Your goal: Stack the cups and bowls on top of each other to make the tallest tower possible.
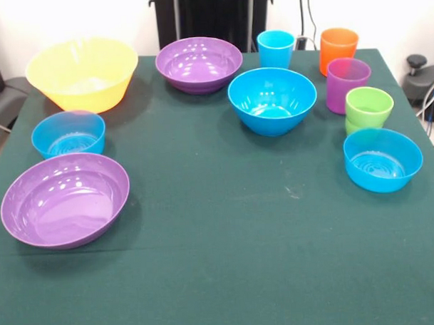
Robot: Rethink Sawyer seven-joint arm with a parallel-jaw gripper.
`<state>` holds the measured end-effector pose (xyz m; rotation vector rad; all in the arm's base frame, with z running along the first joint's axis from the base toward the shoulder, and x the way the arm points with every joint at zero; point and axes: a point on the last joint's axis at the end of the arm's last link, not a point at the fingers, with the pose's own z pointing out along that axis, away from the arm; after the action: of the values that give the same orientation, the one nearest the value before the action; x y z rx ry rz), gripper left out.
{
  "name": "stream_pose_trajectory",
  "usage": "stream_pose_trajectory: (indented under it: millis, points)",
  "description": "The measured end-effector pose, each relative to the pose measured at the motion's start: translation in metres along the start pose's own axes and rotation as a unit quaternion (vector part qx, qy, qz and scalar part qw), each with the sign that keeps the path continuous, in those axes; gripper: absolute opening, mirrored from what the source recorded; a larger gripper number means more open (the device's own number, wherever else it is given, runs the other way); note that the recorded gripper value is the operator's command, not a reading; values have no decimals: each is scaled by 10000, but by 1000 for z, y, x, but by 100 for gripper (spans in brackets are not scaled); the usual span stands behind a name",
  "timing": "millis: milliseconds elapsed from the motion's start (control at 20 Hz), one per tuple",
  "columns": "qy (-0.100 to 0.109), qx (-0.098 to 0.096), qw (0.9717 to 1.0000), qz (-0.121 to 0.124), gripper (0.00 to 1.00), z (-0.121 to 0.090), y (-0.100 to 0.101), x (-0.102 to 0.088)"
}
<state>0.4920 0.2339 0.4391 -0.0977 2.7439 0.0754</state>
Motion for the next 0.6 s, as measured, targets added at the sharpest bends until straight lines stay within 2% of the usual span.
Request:
stream_pose_trajectory:
  millis: [150, 250, 400, 500, 600]
  points:
    - [15, 58, 9997, 249, 100, 5, -24, -5]
    - [0, 112, 9986, 516, 100, 9, -54, -13]
    - [-21, 116, 9971, 754, 100, 11, -89, -22]
    - [-10, 95, 9963, 852, 100, 12, -118, -28]
    - [-1, 81, 9964, 850, 100, 12, -145, -32]
